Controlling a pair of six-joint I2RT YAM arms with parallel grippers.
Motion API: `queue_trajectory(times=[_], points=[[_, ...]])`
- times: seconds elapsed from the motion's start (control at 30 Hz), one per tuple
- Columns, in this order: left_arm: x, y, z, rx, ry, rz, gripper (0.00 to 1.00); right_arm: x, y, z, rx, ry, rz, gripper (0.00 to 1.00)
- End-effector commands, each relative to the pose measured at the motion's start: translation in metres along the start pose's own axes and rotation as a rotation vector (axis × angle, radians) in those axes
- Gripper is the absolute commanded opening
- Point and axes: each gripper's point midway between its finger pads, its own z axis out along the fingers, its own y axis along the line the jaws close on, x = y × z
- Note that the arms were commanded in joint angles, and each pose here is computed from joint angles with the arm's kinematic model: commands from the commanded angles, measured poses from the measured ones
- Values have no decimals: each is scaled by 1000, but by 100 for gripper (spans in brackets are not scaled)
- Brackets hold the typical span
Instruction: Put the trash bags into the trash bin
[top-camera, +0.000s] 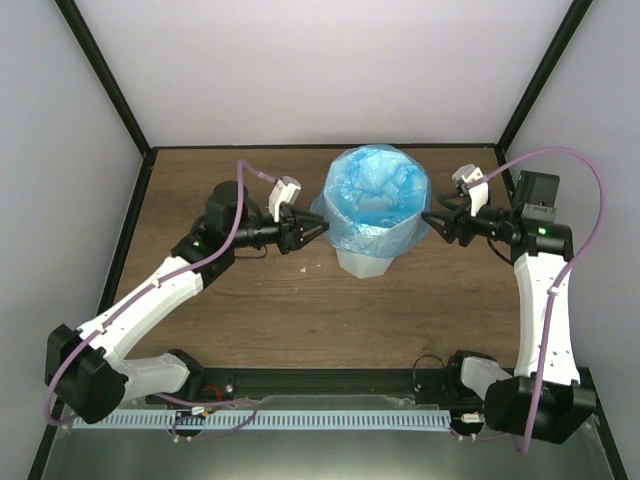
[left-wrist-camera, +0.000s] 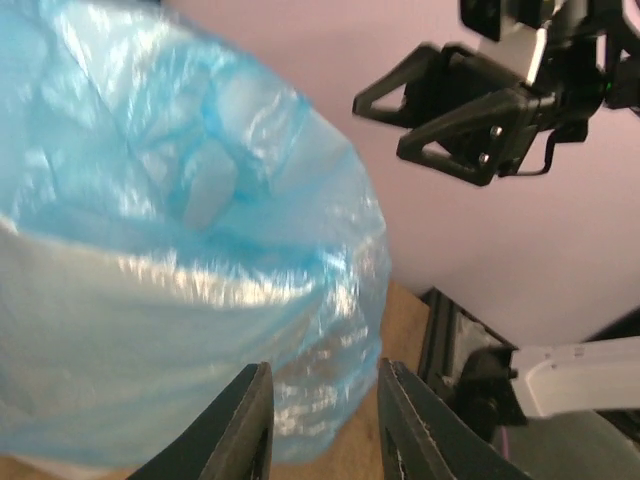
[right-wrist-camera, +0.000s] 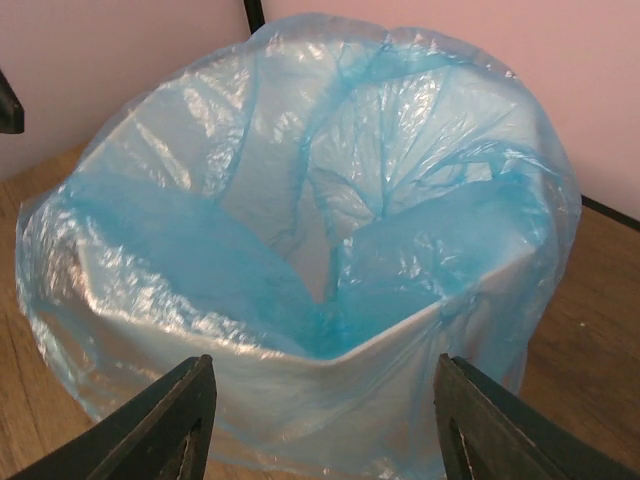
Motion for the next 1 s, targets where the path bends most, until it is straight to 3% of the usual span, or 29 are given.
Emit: queue_trajectory(times=[0.0,0.1,0.27,0.5,0.8,0.97], points=[[-42,-5,1,-22,-148,18,25,-33,-3,-6,-17,-99,46,61],[-26,6,17,-16,-114,25,19,-32,-2,-4,-33,-106,60,61],[41,32,53,-83,1,71,15,-17,-6,0,8,-83,71,62],[117,83,83,-214,129,-70,15,-17,-13,2,22,-79,108,62],[105,71,46,-279,70,-38,19,-14,-53,-4,152,-56,186,61],[80,47,25,-244,-29,3,23,-2,-16,-2,-24,-65,86,54]])
